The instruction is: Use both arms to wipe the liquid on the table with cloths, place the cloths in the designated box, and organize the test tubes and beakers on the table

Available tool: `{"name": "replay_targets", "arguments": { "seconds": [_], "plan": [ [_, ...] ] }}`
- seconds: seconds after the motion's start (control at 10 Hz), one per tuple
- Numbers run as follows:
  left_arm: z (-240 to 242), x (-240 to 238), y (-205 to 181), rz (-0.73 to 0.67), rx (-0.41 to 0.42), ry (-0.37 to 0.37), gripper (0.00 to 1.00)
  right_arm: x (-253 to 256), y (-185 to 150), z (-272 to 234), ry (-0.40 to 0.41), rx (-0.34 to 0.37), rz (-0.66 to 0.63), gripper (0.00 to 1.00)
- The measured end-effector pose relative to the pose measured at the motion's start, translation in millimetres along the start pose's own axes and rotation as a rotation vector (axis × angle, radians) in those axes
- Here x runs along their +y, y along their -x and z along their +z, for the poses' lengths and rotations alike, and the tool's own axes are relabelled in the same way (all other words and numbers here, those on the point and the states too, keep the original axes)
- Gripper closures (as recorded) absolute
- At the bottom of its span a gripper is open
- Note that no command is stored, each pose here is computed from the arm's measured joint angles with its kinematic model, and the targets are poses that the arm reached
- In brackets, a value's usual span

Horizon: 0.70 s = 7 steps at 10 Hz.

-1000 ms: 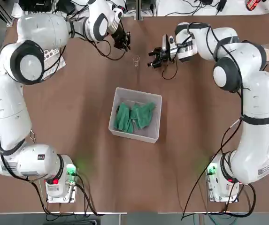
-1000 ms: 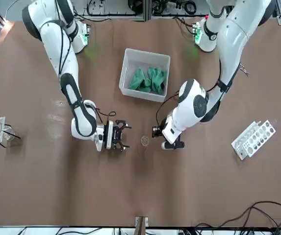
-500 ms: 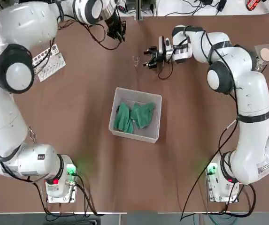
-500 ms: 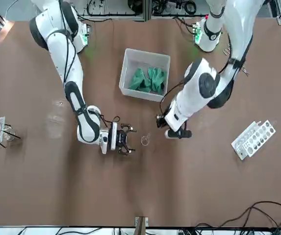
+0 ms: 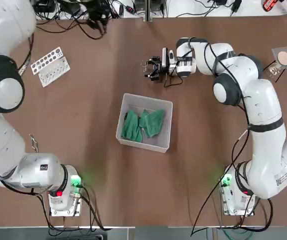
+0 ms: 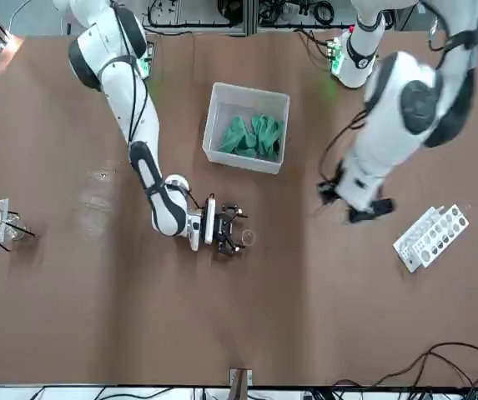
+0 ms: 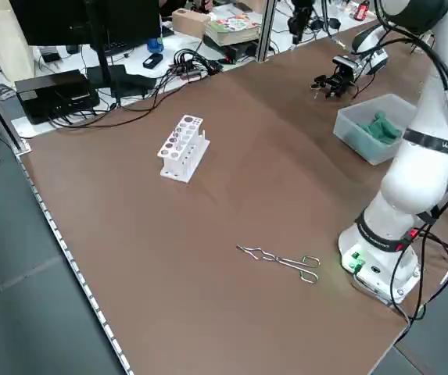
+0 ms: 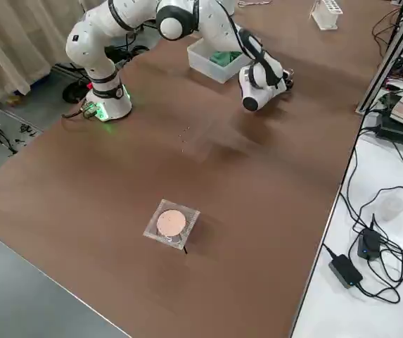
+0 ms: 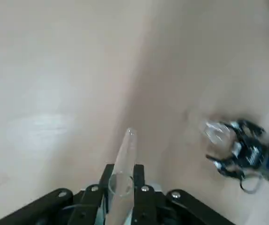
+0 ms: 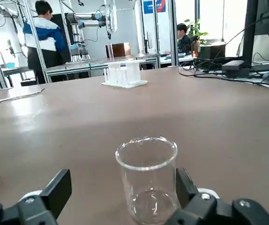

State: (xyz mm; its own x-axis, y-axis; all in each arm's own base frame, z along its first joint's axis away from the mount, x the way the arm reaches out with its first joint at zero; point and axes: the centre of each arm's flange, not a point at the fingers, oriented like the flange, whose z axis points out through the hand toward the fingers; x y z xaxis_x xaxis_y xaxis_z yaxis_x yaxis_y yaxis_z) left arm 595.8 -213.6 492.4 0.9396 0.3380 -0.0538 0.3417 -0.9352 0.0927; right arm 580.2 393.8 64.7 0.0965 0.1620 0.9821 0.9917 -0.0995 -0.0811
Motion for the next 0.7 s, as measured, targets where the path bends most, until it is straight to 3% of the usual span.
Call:
{"name": "replay_targets", "arguments": {
  "seconds": [0.7],
  "plan": [
    [-24.6, -215.2, -87.0, -0.425, 0.083, -0.135, 0.79, 5.4, 0.9, 17.4, 0.048, -0.022, -0.020, 0.02]
  ]
}}
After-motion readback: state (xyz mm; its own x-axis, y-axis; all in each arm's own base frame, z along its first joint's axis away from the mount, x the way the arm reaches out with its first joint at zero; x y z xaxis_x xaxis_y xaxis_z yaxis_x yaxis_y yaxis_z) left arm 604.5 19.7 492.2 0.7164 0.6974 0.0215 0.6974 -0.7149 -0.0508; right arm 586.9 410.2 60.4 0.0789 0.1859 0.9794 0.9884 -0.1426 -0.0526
